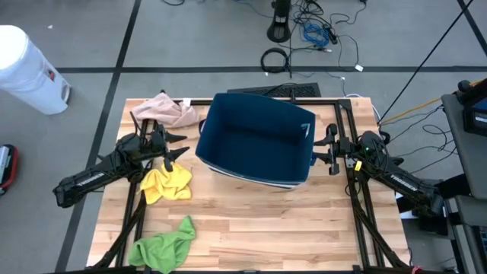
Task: Fold towel
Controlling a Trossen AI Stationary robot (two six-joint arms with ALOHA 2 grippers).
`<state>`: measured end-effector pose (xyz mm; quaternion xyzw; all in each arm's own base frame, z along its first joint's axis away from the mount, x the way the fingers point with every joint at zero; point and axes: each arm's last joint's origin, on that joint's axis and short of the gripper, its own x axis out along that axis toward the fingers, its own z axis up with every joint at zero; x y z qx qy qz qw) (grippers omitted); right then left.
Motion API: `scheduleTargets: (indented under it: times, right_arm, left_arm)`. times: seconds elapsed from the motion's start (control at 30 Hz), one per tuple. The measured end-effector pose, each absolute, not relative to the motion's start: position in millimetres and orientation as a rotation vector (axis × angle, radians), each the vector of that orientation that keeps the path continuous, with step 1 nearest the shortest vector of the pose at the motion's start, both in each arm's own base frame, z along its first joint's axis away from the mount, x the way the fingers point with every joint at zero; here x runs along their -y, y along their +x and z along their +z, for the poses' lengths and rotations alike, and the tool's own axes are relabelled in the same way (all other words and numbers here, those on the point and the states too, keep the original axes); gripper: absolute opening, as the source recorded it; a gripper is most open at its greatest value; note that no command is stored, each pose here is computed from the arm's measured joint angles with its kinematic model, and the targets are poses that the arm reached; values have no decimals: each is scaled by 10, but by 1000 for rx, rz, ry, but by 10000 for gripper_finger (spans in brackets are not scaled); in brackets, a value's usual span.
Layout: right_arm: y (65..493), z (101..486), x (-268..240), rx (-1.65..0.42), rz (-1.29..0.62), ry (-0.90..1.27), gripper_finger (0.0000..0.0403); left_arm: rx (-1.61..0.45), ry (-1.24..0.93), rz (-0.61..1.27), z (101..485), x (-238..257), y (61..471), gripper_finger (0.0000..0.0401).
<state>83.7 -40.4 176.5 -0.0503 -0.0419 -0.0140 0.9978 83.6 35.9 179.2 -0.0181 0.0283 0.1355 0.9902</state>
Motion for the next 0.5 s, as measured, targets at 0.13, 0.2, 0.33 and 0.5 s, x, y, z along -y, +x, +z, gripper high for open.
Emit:
scheduleTargets:
  times: [0.13,0.2,0.33,0.5]
  right_arm:
    - [837,1765,404,84,-28,-101,146]
    - [837,1765,404,84,-28,-101,146]
    - [837,1765,404,84,-28,-101,146]
    - [837,1765,404,84,-28,-101,146]
  left_arm:
    - [-57,-37,272,1792,-359,837,222]
    - [-57,-37,272,1791,-359,837,222]
    - [-61,-9,306,1792,-369,834,222]
    - [-60,-13,336,1792,-377,831,222]
